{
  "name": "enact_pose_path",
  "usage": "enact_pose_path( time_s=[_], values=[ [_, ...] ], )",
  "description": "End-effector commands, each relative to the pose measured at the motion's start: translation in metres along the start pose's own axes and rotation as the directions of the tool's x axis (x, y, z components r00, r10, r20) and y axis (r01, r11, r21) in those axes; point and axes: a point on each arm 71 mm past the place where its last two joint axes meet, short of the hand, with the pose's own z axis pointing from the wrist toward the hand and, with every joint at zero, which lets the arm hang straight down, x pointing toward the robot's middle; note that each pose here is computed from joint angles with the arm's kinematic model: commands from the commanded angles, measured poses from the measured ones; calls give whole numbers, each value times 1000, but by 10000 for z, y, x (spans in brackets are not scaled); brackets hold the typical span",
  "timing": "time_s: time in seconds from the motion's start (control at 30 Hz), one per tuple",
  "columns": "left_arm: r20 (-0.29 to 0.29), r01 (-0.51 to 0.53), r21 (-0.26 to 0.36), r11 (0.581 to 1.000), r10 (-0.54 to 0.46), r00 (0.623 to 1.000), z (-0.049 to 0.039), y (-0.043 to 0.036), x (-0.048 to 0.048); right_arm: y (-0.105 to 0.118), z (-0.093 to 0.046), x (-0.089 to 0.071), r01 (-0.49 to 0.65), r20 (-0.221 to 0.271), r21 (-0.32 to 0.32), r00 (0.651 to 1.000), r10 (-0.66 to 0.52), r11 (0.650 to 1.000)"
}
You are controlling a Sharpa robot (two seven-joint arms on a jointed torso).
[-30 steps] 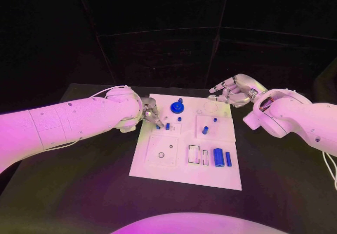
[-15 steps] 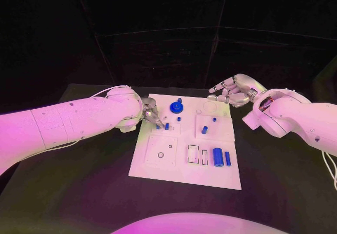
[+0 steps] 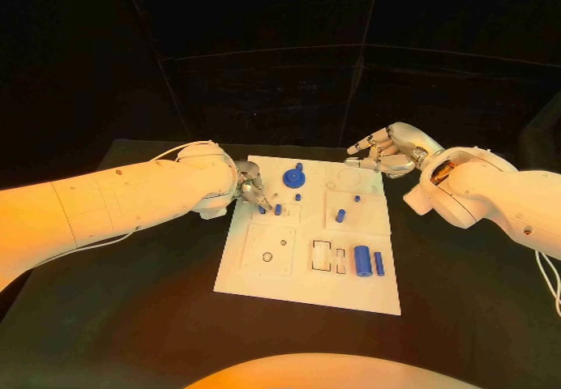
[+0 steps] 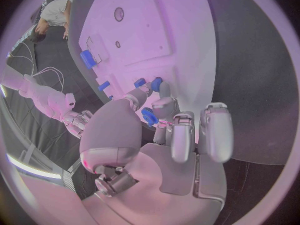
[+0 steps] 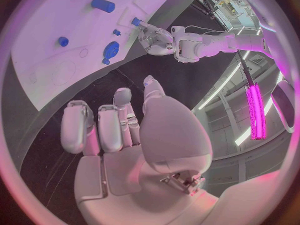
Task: Assemble the parts on the task board
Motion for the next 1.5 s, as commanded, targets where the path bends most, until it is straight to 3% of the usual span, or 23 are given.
enact_pose_path(
  time_s=[0.03, 0.5, 0.93, 1.3, 1.5],
  values=[
    [9, 9, -6, 1000, -8, 1000, 2, 11, 11, 20, 2, -3, 1, 0, -11, 1000, -1, 1000],
    [-4, 12, 6, 1000, -12, 1000, -77, 37, 13, 20, 4, -2, 1, -2, -11, 1000, -1, 1000],
    [-47, -9, 21, 1000, 10, 999, -165, -7, -118, 23, 10, 4, 1, -3, -13, 1000, -1, 1000],
    [-103, -56, 11, 998, 57, 993, -56, -118, -214, 29, 14, 9, 1, -4, -14, 1000, -1, 1000],
    [-146, -92, -3, 996, 90, 985, 45, -171, -181, 37, 19, 18, 0, -5, -16, 1000, 0, 1000]
  ],
)
